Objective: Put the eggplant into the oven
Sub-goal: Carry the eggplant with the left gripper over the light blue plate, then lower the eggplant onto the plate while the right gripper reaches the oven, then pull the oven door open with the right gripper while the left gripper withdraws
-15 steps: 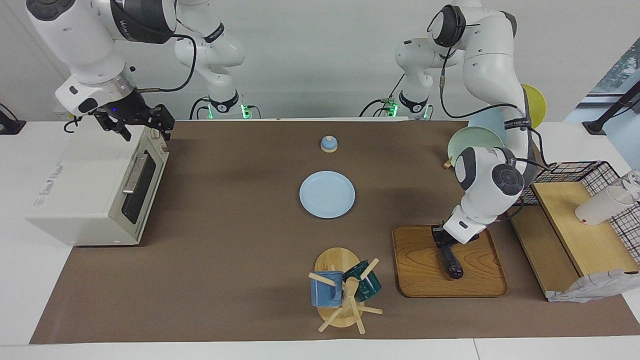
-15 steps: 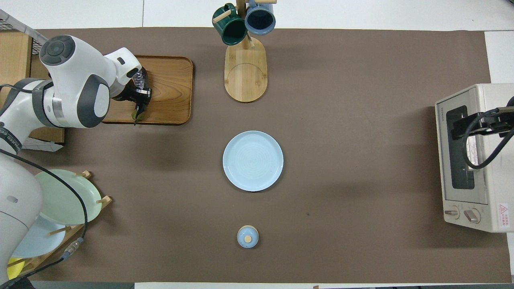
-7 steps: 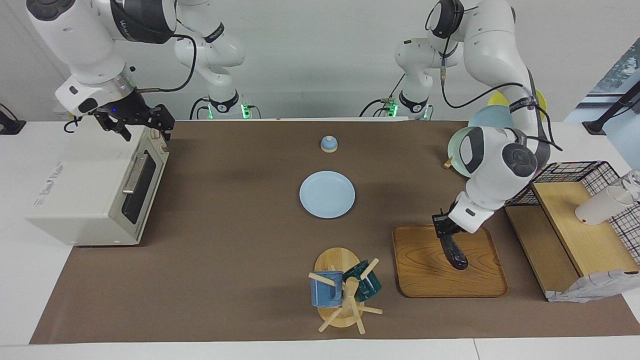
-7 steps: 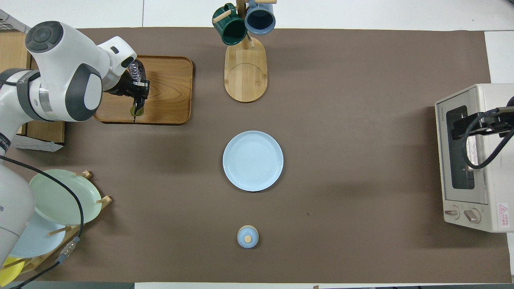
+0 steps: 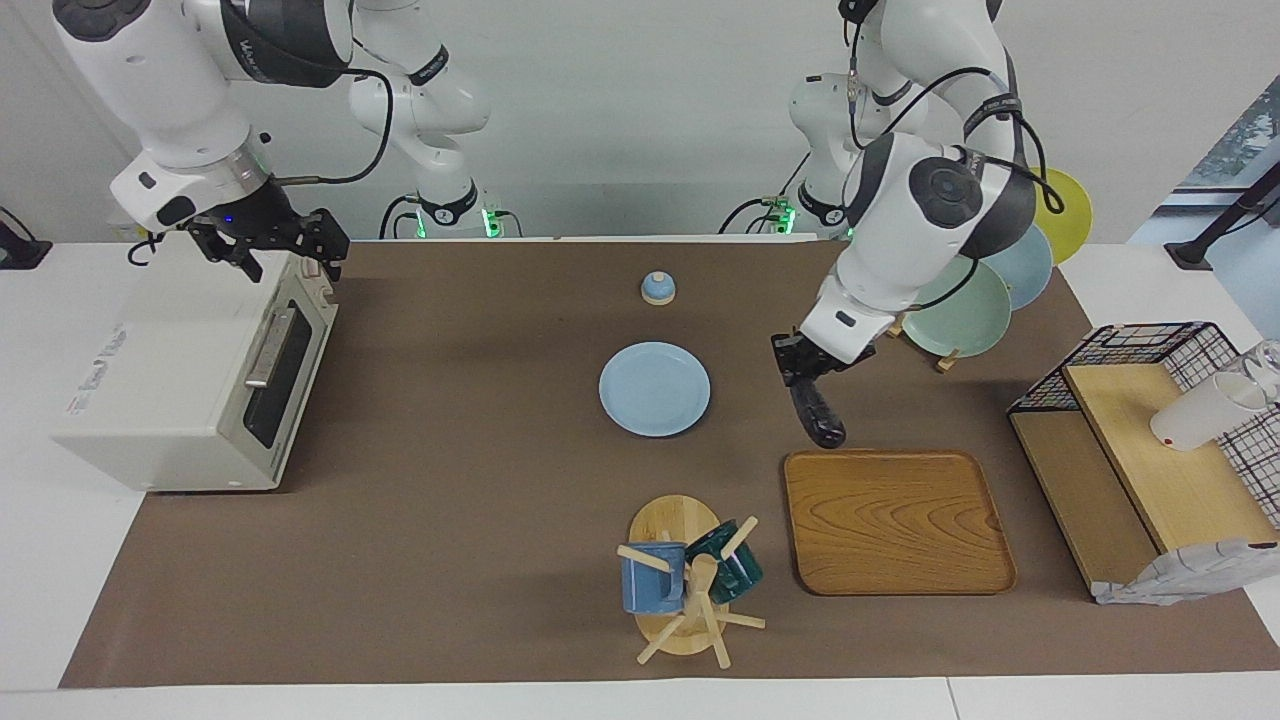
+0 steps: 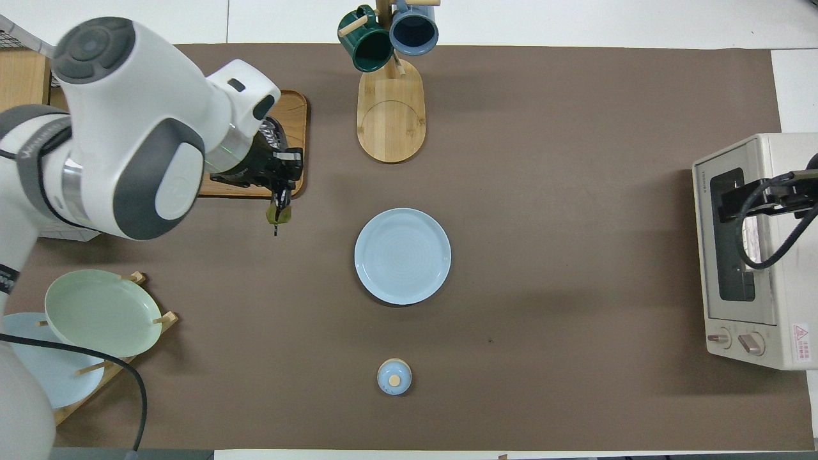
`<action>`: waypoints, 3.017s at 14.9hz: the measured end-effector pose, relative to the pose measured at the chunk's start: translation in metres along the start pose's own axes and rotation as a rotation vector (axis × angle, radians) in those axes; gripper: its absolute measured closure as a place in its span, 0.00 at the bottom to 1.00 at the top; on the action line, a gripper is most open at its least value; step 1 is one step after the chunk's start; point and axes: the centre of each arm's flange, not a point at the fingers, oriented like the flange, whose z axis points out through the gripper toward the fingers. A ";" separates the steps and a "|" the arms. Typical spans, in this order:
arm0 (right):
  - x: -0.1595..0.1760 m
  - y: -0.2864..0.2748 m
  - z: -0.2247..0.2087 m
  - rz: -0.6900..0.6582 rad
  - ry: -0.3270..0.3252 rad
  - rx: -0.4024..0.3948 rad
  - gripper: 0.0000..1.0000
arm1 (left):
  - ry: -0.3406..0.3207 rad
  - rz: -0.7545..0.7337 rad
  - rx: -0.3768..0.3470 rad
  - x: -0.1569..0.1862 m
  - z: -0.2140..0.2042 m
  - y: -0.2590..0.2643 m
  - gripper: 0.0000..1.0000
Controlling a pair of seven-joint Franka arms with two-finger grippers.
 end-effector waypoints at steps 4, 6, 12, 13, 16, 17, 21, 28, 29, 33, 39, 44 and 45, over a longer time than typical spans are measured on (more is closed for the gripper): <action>-0.002 -0.003 0.006 -0.021 -0.019 0.001 0.07 | 0.011 0.078 -0.016 -0.045 0.056 0.060 0.74; -0.001 -0.005 0.007 -0.032 -0.004 -0.001 0.10 | 0.024 0.109 -0.017 -0.065 0.086 0.084 0.74; -0.010 0.034 0.057 -0.204 0.059 -0.010 0.78 | 0.019 0.144 -0.017 -0.075 0.151 0.107 0.74; -0.014 0.036 0.064 -0.197 0.065 -0.027 0.87 | 0.019 0.145 -0.018 -0.074 0.159 0.109 0.74; -0.020 0.035 0.071 -0.105 0.062 -0.065 0.99 | 0.016 0.144 -0.018 -0.073 0.168 0.110 0.74; -0.020 0.035 0.073 -0.086 0.057 -0.069 0.99 | 0.017 0.144 -0.019 -0.073 0.168 0.110 0.74; -0.019 0.042 0.089 -0.042 0.053 -0.086 0.99 | 0.016 0.149 -0.019 -0.075 0.168 0.113 0.74; -0.017 0.057 0.113 -0.028 0.035 -0.107 0.99 | 0.019 0.134 -0.014 -0.068 0.155 0.106 0.15; -0.018 0.060 0.117 -0.024 0.033 -0.112 0.99 | 0.019 0.120 -0.013 -0.062 0.143 0.100 0.04; -0.019 0.065 0.131 -0.023 0.008 -0.119 0.99 | 0.043 0.017 -0.025 -0.021 0.074 0.045 0.00; -0.019 0.065 0.134 -0.024 0.004 -0.118 0.99 | 0.118 -0.119 -0.010 0.035 0.000 -0.073 0.00; -0.020 0.054 0.139 -0.046 0.023 -0.121 0.99 | 0.089 -0.087 0.032 0.040 -0.016 -0.128 0.00; -0.020 0.048 0.140 -0.058 0.023 -0.122 0.99 | 0.079 -0.074 0.038 0.037 -0.023 -0.135 0.00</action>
